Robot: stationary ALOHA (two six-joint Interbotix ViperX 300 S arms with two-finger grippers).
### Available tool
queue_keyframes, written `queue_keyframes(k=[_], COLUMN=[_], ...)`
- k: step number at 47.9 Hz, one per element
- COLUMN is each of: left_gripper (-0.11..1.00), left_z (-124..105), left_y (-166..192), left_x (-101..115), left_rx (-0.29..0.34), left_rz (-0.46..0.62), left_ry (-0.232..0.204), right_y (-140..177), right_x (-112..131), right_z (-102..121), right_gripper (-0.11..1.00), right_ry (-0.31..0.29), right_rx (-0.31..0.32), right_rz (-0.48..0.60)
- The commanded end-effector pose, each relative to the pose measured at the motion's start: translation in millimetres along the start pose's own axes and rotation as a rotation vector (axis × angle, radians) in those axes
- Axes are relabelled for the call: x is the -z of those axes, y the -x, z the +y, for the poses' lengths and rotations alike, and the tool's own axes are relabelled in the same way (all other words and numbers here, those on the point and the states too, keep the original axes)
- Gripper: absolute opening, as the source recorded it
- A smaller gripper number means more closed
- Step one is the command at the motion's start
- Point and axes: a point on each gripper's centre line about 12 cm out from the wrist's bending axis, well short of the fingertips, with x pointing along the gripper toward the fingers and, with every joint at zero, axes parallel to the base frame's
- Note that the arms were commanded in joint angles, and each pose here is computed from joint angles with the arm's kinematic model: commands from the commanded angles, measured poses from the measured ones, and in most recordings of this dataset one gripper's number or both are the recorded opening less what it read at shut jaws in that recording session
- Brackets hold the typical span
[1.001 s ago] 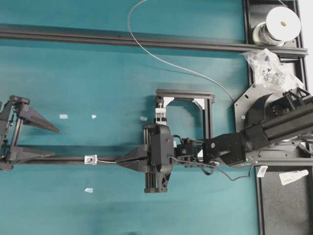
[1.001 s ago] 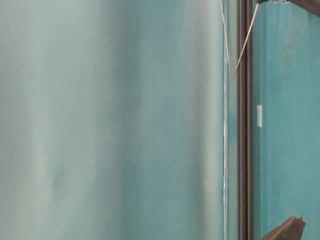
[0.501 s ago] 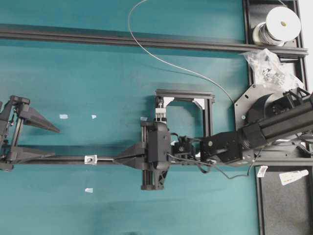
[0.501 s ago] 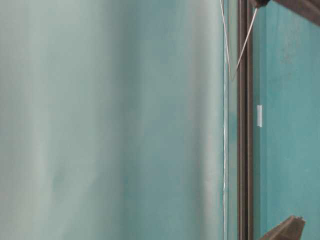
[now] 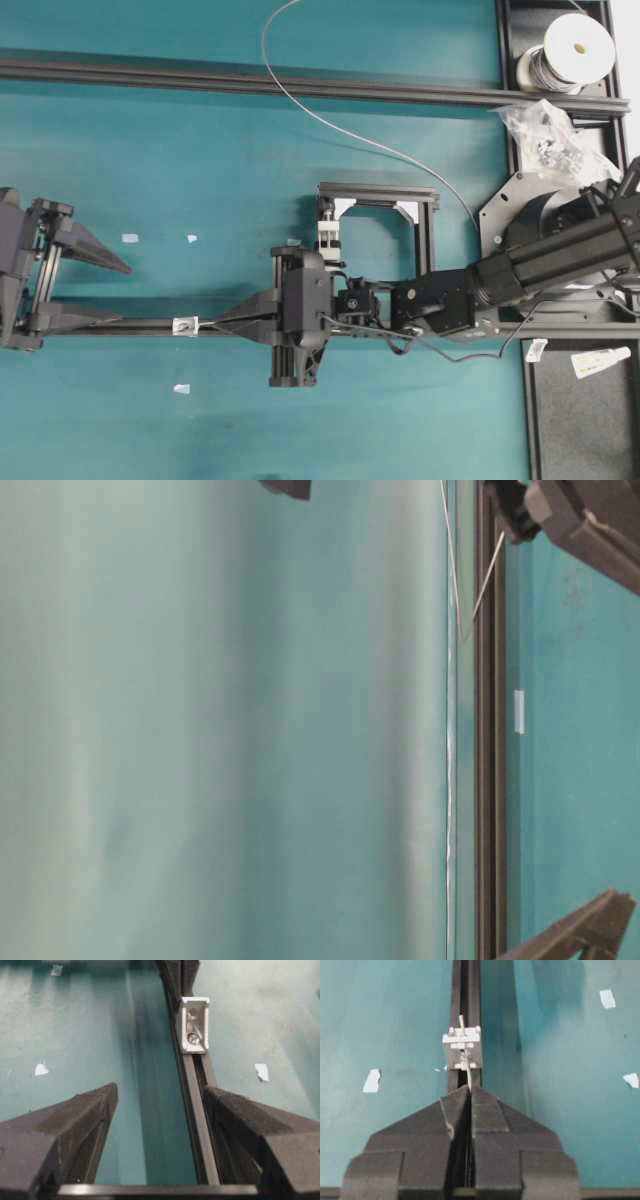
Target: Insert the wire through the hole in the metal fitting.
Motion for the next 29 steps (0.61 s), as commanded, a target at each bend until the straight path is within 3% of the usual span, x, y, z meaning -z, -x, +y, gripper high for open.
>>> queue_keyframes(k=[1,15,29], left_gripper=[0.94,0.94,0.92], left_z=[0,-1,-3], left_y=[-4,-10,-24], left_x=[-10,-10,-16], left_rx=[-0.001,-0.003,-0.008], left_rz=[-0.031,-0.002,0.064], left_ry=[0.004,0.018,0.068], right_y=[-3,-9,-10], right_x=[-13,-17,-16], right_z=[4,8,7], right_gripper=[0.00,0.00,0.00], right_ry=[-0.006,0.013,0.014], right_rx=[-0.010,-0.028,-0.027], right_rz=[-0.040,-0.055,-0.052])
